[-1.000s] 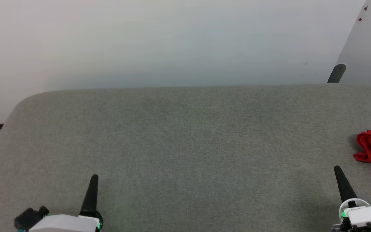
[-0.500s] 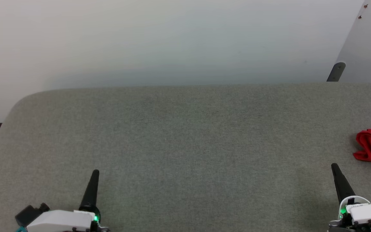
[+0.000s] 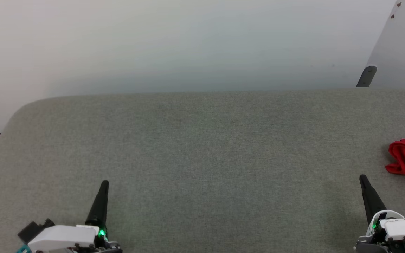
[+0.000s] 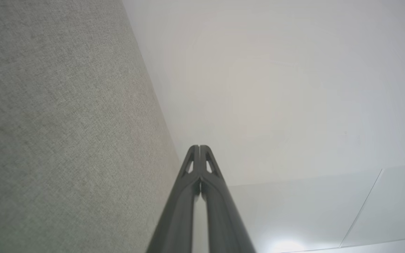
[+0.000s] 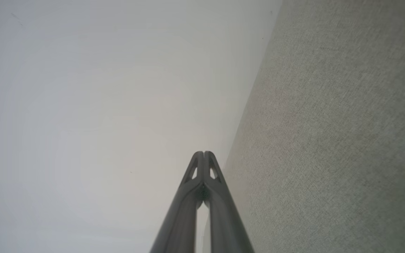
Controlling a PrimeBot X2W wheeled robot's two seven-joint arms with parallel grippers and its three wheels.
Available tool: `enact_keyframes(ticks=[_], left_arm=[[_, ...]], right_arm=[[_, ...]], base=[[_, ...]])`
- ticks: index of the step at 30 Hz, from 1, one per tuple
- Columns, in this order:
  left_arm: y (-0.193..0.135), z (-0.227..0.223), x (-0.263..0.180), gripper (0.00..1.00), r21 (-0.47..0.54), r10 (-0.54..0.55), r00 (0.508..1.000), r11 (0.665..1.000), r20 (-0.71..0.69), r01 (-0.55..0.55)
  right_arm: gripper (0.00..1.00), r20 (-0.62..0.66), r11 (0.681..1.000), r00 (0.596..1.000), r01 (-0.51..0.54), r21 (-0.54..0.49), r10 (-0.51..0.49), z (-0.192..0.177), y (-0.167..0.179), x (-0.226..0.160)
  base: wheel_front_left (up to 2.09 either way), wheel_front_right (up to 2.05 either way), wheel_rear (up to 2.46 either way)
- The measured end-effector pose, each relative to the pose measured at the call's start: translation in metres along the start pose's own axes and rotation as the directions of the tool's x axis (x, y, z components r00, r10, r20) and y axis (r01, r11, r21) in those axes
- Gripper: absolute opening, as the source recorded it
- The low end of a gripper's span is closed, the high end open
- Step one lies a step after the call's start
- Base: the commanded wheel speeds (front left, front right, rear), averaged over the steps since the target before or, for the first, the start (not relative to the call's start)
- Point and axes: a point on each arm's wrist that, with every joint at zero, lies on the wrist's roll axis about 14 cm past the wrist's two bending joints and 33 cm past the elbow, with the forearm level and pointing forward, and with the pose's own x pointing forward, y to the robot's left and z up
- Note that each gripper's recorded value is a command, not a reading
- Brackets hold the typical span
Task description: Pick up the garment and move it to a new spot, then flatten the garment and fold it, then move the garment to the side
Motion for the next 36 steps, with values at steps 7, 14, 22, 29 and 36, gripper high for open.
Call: enact_keyframes(ticks=[7, 14, 22, 29, 36], left_arm=[[-0.0015, -0.0012, 0.0027, 0.00, -0.052, -0.005, 1.000, 0.999, -0.006, 0.005], [-0.0038, -0.0021, 0.0058, 0.00, -0.101, -0.014, 1.000, 0.995, -0.011, 0.013], [-0.0058, -0.0036, 0.0087, 0.00, -0.153, -0.022, 1.000, 0.988, -0.018, 0.019], [-0.0062, -0.0040, 0.0095, 0.00, -0.173, -0.024, 1.000, 0.985, -0.019, 0.021], [-0.0062, -0.0039, 0.0095, 0.00, -0.173, -0.024, 1.000, 0.985, -0.019, 0.021]], right_arm=[[0.00, 0.001, 0.999, 1.000, -0.003, 0.050, 0.003, -0.0008, 0.0006, 0.0017], [0.00, 0.002, 0.995, 1.000, -0.004, 0.102, 0.004, -0.0018, 0.0002, 0.0027], [0.00, 0.004, 0.988, 1.000, -0.007, 0.155, 0.006, -0.0024, 0.0002, 0.0039], [0.00, 0.005, 0.985, 1.000, -0.015, 0.171, 0.014, -0.0025, 0.0026, 0.0060], [0.00, 0.005, 0.985, 1.000, -0.014, 0.171, 0.014, -0.0025, 0.0026, 0.0060]], base=[[0.00, 0.00, 0.00], [0.00, 0.00, 0.00], [0.00, 0.00, 0.00], [0.00, 0.00, 0.00], [0.00, 0.00, 0.00]])
